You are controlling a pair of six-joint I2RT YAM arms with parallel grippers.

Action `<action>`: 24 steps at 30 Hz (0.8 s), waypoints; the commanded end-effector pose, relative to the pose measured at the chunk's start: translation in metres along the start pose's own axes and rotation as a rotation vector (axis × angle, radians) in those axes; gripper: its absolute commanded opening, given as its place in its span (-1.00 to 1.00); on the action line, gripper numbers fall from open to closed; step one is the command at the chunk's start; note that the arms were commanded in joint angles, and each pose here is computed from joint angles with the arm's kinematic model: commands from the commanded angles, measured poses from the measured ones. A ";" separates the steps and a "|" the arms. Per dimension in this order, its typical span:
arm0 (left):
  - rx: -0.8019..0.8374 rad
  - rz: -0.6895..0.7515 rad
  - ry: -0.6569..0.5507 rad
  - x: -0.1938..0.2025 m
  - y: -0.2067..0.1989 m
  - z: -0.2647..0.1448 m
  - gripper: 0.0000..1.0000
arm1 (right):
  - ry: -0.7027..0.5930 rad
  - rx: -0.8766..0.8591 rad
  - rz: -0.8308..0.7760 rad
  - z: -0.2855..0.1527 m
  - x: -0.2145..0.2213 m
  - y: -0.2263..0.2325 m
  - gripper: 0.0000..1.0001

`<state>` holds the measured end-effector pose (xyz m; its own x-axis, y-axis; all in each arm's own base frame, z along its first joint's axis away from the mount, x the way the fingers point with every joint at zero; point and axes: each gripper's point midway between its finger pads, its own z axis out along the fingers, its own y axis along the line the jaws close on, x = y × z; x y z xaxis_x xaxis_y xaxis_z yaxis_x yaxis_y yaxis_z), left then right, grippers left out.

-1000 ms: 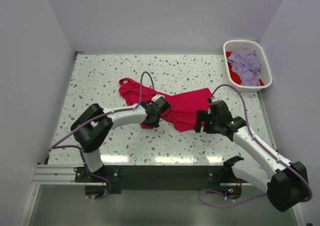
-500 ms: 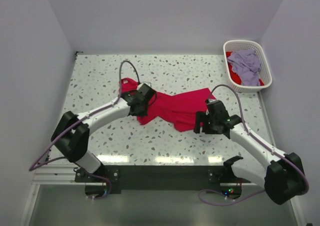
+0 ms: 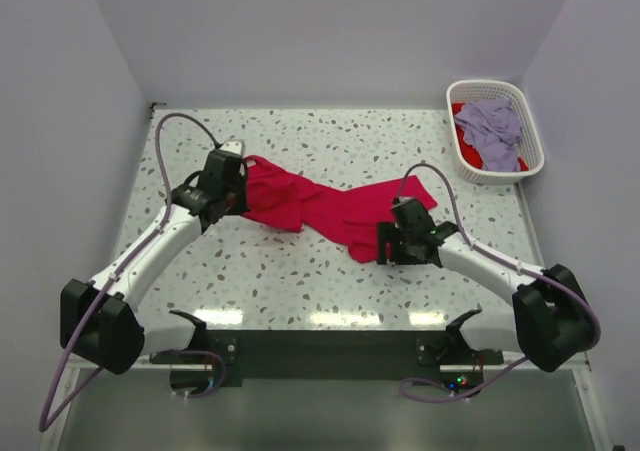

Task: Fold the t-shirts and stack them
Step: Flatten the tshirt out

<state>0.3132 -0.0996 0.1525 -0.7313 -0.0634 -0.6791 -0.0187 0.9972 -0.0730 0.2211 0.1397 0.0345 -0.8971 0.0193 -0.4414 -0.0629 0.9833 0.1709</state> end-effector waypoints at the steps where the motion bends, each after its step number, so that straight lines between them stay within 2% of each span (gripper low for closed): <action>1: 0.054 0.018 -0.051 -0.002 0.002 0.002 -1.00 | -0.121 0.063 0.085 0.004 -0.033 -0.002 0.50; 5: 0.049 -0.022 -0.048 0.010 0.019 0.010 -1.00 | -0.138 0.082 0.114 0.013 -0.037 -0.003 0.45; 11: 0.044 -0.075 -0.073 0.004 0.036 0.014 -1.00 | -0.121 0.056 0.148 0.028 -0.040 0.006 0.32; 14: 0.050 -0.111 -0.071 -0.004 0.043 0.014 -1.00 | -0.126 0.075 0.153 0.035 -0.047 0.005 0.02; 15: 0.051 -0.126 -0.075 -0.006 0.044 0.014 -1.00 | -0.134 0.080 0.155 0.035 -0.051 0.005 -0.32; 16: 0.055 -0.137 -0.081 -0.009 0.045 0.013 -1.00 | -0.134 0.088 0.149 0.036 -0.053 0.003 -0.48; 17: 0.057 -0.155 -0.098 -0.017 0.048 0.011 -1.00 | -0.150 0.087 0.151 0.033 -0.062 0.005 -0.79; 18: 0.055 -0.166 -0.100 -0.019 0.050 0.009 -1.00 | -0.135 0.111 0.141 0.029 -0.063 0.001 -0.94; 20: 0.041 -0.188 -0.139 -0.039 0.057 -0.001 -1.00 | -0.202 0.152 0.116 0.004 -0.094 -0.001 -1.00; 22: 0.013 -0.202 -0.156 -0.050 0.065 -0.015 -1.00 | -0.166 0.225 0.051 -0.023 -0.095 -0.013 -1.00; 23: -0.023 -0.213 -0.201 -0.065 0.074 -0.026 -1.00 | -0.237 0.234 0.046 -0.055 -0.126 -0.008 -1.00; 24: -0.040 -0.219 -0.231 -0.071 0.077 -0.039 -1.00 | -0.152 0.302 0.014 -0.073 -0.111 -0.021 -1.00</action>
<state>0.3282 -0.0310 0.1597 -0.6671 -0.2552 -0.6999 -0.1633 0.9667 -0.1968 0.2914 0.1360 0.0707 -0.8484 0.1069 -0.5184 0.0905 0.9943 0.0569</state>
